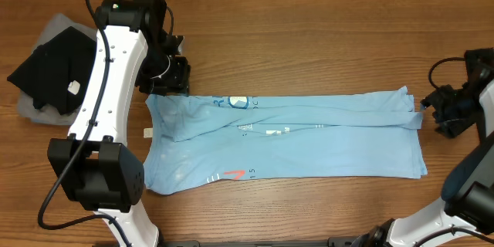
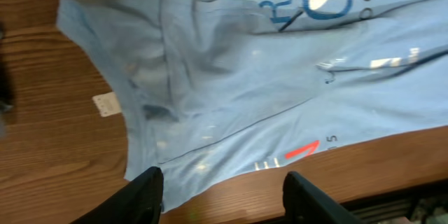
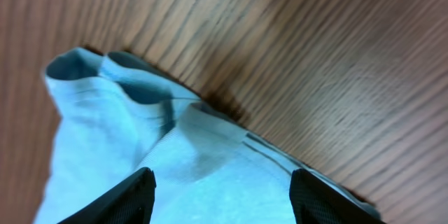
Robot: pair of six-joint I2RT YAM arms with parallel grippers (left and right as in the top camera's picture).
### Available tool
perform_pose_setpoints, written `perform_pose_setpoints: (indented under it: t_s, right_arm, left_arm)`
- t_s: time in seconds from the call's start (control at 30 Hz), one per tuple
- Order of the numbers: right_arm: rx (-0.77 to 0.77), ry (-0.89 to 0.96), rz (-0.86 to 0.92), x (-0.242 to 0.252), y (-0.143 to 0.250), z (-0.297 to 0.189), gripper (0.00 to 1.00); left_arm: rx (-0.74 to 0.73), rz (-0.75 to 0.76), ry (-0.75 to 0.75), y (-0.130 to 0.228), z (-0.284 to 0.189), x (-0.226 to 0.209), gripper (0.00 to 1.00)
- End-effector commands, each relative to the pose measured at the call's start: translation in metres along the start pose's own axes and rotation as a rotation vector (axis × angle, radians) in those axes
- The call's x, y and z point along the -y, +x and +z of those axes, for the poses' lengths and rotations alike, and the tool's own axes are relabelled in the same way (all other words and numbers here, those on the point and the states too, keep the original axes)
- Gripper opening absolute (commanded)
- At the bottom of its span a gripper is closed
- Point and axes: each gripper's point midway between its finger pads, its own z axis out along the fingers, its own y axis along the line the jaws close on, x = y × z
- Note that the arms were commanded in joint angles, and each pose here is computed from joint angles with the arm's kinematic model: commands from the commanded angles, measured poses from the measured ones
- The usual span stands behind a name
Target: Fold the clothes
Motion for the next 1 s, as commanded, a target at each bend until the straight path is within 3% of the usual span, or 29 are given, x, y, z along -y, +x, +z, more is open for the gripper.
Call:
perform_pose_setpoints:
  t_s: [0.0,0.2,0.57,0.97]
  right_arm:
    - [-0.016,-0.186,-0.064,-0.029,0.002,-0.018,0.65]
    - [-0.087,-0.451,-0.210,-0.070,0.021,-0.034,0.60]
    - [0.015,-0.593,-0.286,-0.091,0.041,-0.103,0.57]
    - [0.058,-0.616,-0.343,-0.102,0.061,-0.129,0.57]
  left_arm:
    - [0.029,0.006,0.076,0.000,-0.009,0.013,0.60]
    - [0.048,0.031,0.092,-0.009,0.010,0.020,0.56]
    - [0.159,0.050,0.003,-0.039,0.084,0.004,0.42]
    - [0.240,0.054,-0.071,-0.046,0.135,-0.018,0.41]
